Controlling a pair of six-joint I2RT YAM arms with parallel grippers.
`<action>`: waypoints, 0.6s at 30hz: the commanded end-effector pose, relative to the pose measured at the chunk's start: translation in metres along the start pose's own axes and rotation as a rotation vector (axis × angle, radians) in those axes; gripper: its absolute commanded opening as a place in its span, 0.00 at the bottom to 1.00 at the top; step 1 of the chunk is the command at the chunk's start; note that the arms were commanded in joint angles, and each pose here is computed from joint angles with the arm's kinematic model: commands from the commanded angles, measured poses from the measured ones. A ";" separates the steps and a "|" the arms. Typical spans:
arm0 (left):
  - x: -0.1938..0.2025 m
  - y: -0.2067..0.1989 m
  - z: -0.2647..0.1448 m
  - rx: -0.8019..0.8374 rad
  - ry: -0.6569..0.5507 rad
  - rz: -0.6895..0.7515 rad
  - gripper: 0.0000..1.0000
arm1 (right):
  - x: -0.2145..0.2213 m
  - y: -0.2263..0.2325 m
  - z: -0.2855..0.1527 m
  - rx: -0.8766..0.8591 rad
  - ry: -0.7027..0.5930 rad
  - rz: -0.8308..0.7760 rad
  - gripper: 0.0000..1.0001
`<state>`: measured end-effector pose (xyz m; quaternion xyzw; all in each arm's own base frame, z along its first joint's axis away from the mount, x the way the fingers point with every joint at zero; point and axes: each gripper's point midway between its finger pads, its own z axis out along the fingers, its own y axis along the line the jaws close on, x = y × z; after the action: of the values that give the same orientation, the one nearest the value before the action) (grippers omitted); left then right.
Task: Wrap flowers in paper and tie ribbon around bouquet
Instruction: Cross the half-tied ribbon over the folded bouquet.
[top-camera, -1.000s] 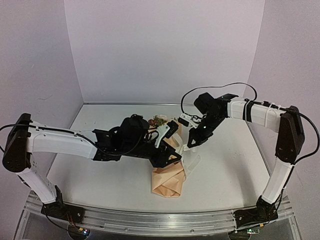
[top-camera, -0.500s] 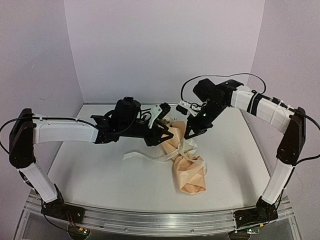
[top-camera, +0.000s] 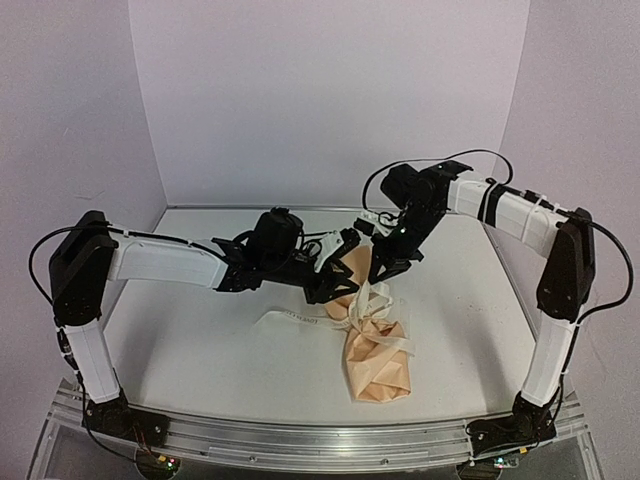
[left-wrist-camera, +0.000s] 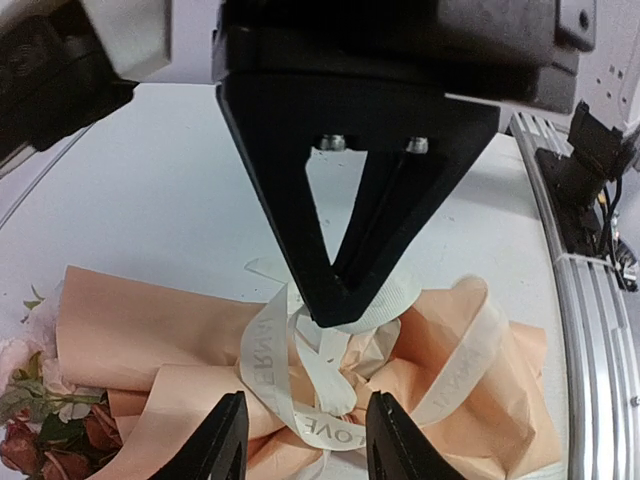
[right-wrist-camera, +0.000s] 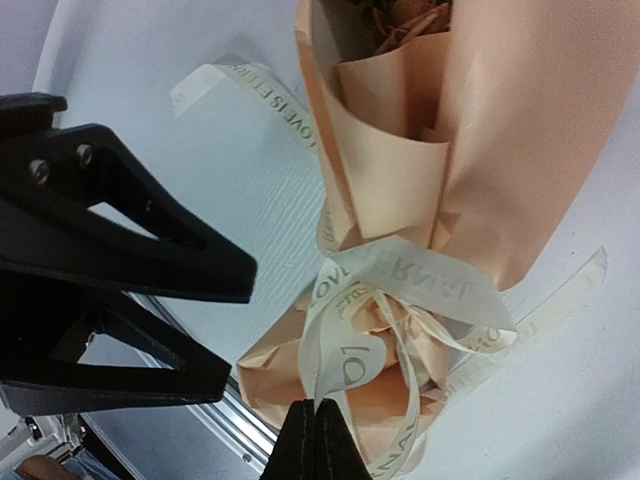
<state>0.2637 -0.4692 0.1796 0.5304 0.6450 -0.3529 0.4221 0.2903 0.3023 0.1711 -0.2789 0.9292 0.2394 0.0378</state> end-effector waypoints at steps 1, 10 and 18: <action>-0.031 0.019 -0.010 -0.064 -0.161 -0.115 0.42 | -0.008 -0.029 0.003 0.051 0.002 0.033 0.00; -0.016 0.010 -0.026 -0.039 -0.176 -0.179 0.42 | 0.018 -0.076 0.074 0.114 -0.006 0.068 0.00; -0.011 -0.002 -0.028 0.051 -0.132 -0.112 0.42 | 0.022 -0.058 0.075 0.137 -0.089 0.045 0.00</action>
<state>0.2661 -0.4463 0.1672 0.4474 0.6821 -0.4082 0.4099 0.2784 0.2615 0.0321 -0.2362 0.9573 0.1666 -0.0034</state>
